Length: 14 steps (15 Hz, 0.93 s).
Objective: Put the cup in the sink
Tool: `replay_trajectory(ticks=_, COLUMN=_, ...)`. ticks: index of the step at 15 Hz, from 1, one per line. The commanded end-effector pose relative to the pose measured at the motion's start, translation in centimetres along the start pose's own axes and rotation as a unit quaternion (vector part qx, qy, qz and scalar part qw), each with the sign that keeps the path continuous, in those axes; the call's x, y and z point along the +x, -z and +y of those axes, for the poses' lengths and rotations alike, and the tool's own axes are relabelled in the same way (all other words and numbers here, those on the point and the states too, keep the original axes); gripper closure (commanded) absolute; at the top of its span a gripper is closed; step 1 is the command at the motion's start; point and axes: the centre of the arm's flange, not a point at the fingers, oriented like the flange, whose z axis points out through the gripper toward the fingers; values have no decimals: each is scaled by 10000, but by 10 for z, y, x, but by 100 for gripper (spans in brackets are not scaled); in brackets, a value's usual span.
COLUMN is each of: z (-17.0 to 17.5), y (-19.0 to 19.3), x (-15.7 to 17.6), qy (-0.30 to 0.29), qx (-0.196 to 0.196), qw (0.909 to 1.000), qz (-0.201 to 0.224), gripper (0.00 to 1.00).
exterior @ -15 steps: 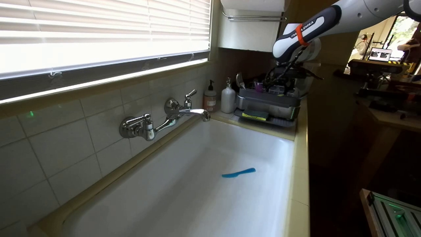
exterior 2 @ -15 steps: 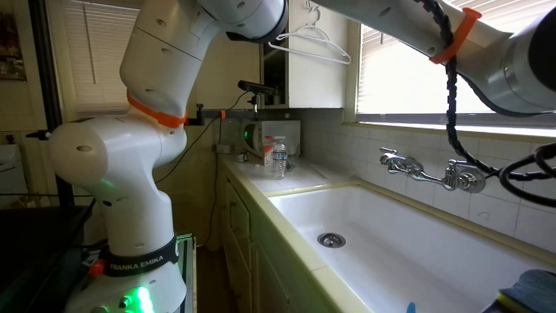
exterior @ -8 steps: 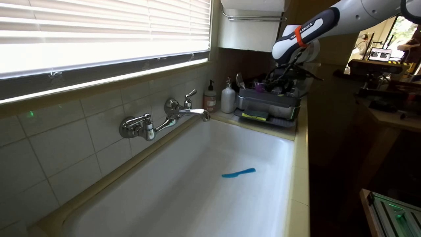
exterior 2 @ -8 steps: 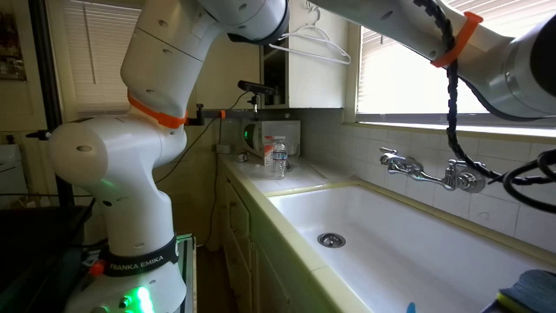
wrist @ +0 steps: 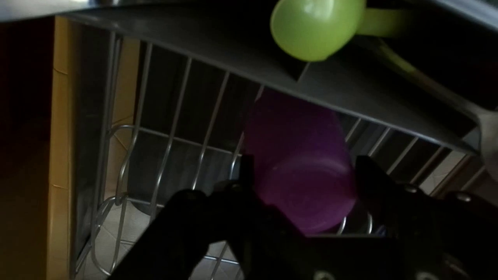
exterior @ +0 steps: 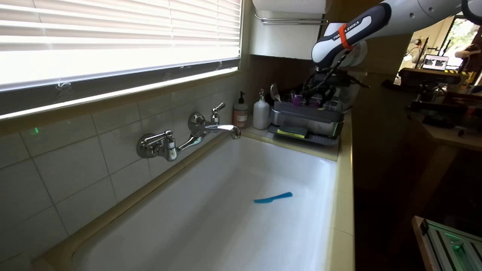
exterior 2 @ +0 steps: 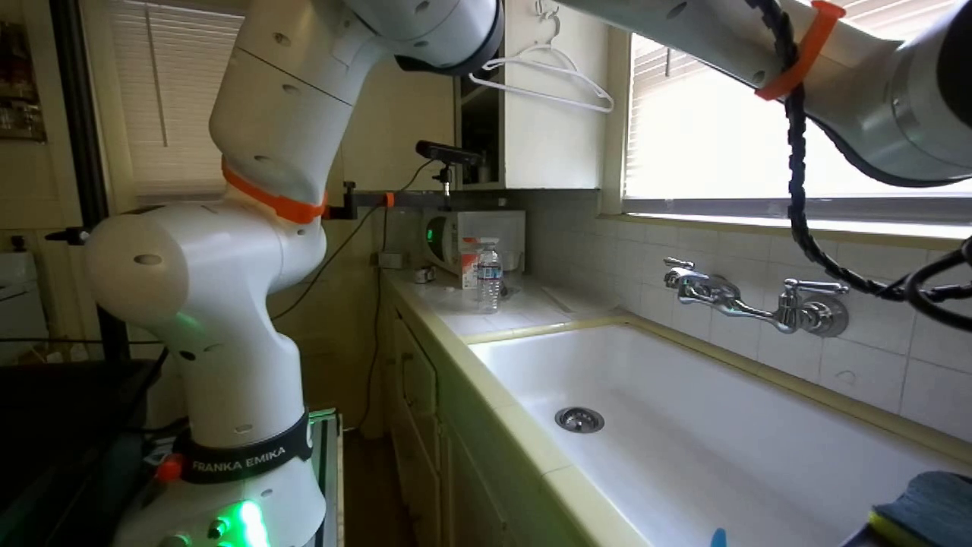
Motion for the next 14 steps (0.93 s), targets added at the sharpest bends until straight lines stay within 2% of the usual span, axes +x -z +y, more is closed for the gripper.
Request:
replay_trajectory(ticks=1, z=0, y=12, x=-6, qy=104, qx=121, qw=9999, qz=33, gripper=60)
replay_trajectory(ticks=14, z=-6, y=90, x=-34, qy=886, qx=282, qw=9932, qz=699, gripper=60)
